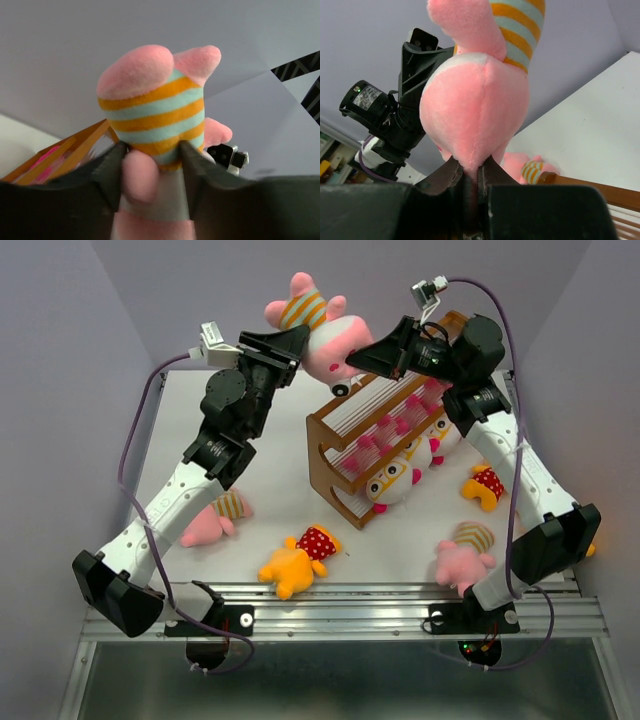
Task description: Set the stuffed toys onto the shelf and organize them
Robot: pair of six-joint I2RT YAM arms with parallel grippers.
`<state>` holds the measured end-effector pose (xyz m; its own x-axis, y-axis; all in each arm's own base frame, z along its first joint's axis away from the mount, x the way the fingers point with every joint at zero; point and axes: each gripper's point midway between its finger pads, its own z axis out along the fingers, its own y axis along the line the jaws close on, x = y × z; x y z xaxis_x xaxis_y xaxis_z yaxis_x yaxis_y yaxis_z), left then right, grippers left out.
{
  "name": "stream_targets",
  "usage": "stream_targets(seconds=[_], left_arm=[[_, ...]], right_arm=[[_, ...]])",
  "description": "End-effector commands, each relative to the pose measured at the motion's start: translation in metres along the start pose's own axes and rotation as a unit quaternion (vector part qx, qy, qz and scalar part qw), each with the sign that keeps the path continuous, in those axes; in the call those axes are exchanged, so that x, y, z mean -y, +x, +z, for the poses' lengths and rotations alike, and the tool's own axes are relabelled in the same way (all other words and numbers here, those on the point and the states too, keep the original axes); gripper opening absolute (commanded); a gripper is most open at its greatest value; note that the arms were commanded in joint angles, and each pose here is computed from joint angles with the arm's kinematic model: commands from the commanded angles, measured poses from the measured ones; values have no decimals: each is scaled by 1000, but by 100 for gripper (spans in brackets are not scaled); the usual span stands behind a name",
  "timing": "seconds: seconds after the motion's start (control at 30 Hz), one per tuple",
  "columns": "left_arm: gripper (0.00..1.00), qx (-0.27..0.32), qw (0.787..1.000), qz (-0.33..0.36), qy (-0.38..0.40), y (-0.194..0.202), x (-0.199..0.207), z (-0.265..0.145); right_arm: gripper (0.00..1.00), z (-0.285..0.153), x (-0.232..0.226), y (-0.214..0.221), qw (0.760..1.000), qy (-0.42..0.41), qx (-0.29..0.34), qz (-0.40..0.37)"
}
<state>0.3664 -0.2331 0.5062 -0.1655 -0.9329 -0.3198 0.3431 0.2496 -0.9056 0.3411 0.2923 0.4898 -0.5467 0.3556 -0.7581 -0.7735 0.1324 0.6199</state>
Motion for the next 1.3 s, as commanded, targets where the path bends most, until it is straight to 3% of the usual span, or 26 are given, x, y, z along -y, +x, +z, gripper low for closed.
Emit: stream_targets(seconds=[0.0, 0.1, 0.3, 0.43, 0.47, 0.6, 0.87, 1.13, 1.27], left_arm=[[64, 24, 999, 26, 33, -25, 23, -15], [77, 16, 997, 62, 39, -37, 18, -21], [82, -9, 984, 178, 25, -57, 0, -40], [82, -20, 966, 256, -35, -68, -26, -56], [82, -16, 958, 284, -40, -74, -27, -63], [83, -14, 939, 333, -87, -86, -51, -83], [86, -18, 933, 337, -125, -85, -91, -113], [86, -18, 926, 346, -153, -88, -108, -131], [86, -12, 921, 354, -162, -93, -111, -136]], right_arm=[[1, -19, -25, -30, 992, -33, 22, -117], [1, -50, -10, -56, 986, 5, 45, -158], [1, -137, 22, -110, 962, 121, 110, -220], [1, -201, 35, -134, 928, 221, 147, -262], [1, -228, 40, -144, 907, 266, 162, -282], [0, -298, 77, -144, 868, 396, 189, -232], [1, -358, 142, -121, 805, 545, 176, -156], [0, -371, 196, -85, 815, 559, 140, -54], [0, -362, 214, -65, 843, 526, 109, -20]])
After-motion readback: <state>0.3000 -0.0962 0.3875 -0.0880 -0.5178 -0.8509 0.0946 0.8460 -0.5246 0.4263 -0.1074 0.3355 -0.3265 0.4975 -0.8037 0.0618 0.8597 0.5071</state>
